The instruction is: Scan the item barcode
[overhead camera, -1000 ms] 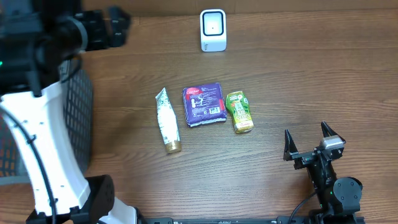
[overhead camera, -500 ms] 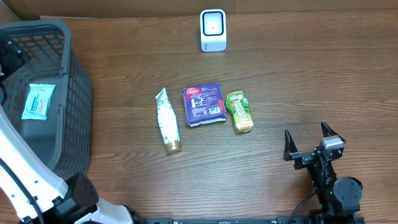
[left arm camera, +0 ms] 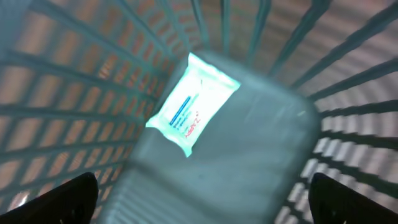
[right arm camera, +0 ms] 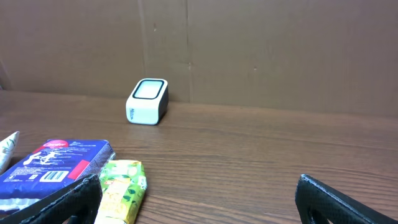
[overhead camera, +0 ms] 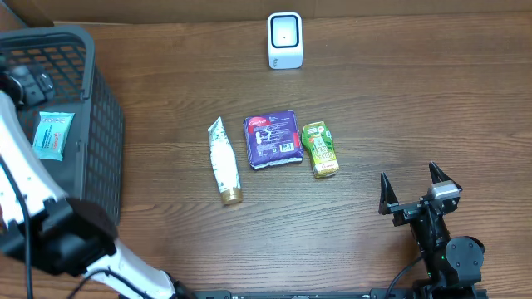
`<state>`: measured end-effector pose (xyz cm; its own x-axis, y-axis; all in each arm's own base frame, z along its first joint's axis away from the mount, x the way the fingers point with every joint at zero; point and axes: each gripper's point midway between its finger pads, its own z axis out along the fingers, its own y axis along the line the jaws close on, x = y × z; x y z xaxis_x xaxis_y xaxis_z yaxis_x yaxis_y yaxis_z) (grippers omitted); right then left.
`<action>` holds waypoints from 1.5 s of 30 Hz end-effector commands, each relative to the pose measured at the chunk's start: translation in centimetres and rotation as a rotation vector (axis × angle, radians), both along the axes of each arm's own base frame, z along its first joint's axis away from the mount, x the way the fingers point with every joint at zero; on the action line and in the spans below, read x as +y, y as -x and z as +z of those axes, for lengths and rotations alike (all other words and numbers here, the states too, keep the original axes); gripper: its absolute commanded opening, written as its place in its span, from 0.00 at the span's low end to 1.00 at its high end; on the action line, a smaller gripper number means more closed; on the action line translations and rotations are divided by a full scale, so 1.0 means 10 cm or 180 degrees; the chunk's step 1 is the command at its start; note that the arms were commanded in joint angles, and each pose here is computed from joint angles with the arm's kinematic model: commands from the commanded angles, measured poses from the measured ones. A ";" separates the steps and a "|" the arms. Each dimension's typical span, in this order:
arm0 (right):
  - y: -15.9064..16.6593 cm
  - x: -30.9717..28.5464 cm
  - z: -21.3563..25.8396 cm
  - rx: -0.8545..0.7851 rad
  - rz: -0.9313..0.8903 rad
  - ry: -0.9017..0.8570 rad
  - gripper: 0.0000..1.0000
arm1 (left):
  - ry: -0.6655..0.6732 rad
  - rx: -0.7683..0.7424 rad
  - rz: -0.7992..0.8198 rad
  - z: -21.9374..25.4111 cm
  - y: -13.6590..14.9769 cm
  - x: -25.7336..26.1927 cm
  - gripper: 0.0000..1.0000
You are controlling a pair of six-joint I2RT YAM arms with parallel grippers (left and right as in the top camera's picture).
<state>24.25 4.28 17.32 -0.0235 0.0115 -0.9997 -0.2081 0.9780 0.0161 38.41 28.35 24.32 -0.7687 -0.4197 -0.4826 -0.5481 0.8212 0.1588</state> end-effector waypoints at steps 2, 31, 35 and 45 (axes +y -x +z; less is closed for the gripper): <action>0.00 0.00 -0.01 -0.0020 -0.0005 0.0007 1.00 | -0.0137 0.0317 -0.0146 -0.29 -0.03 0.19 1.00; 0.00 0.00 -0.01 -0.0020 -0.0006 0.0007 1.00 | 0.0362 0.0765 -0.0805 -1.79 -0.21 0.57 0.97; 0.00 0.00 -0.01 -0.0020 -0.0005 0.0008 1.00 | 0.0393 0.0802 -0.0820 -1.94 -0.24 0.57 0.97; 0.00 0.00 -0.01 -0.0020 -0.0005 0.0007 1.00 | 0.0589 0.0985 -0.0828 -2.33 -0.17 0.52 0.96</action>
